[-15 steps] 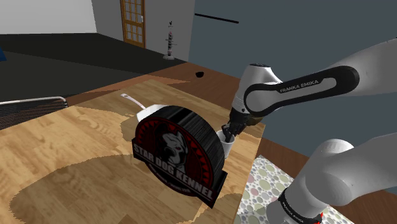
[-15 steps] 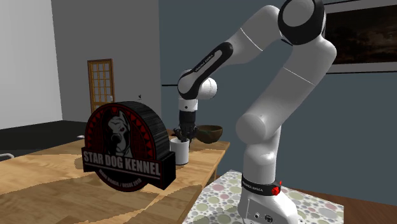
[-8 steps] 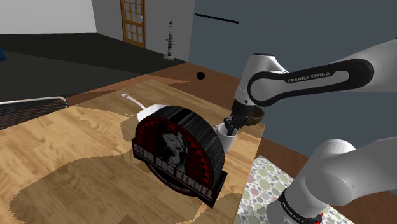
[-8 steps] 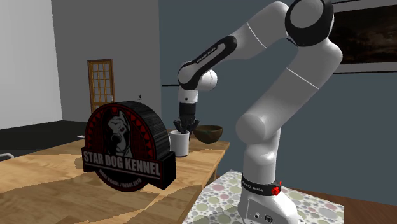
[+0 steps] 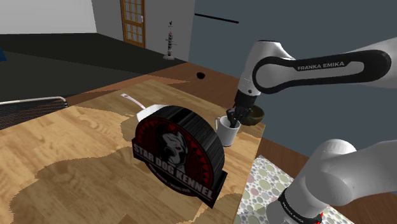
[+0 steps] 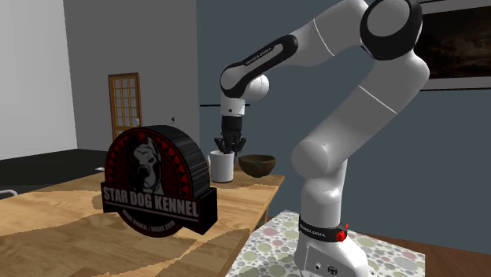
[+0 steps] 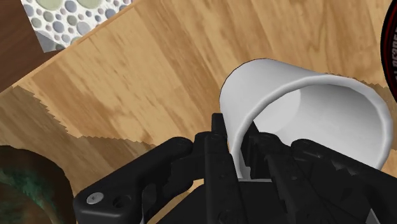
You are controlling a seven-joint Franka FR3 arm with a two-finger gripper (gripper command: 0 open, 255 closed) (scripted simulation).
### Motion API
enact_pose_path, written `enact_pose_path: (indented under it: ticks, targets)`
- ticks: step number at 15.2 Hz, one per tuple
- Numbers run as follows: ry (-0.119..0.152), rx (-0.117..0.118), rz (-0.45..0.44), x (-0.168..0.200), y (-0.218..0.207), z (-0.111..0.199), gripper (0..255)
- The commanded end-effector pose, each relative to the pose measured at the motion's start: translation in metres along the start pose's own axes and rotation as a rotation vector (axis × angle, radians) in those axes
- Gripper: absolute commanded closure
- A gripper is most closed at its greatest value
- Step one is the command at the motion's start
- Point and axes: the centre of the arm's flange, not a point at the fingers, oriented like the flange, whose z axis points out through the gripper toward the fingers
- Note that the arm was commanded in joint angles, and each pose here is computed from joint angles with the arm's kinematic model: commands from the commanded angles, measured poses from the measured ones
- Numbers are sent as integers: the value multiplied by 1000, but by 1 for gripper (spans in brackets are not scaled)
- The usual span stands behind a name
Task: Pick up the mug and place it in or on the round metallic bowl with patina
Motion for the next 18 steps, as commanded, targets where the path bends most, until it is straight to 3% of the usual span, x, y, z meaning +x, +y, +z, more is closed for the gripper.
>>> enact_pose_path:
  ticks: [1, 16, 18]
  targets:
    - [0, 0, 0, 0, -2, -11, 255]
    - [0, 0, 0, 0, -7, -87, 255]
    - [0, 0, 0, 13, 16, -91, 255]
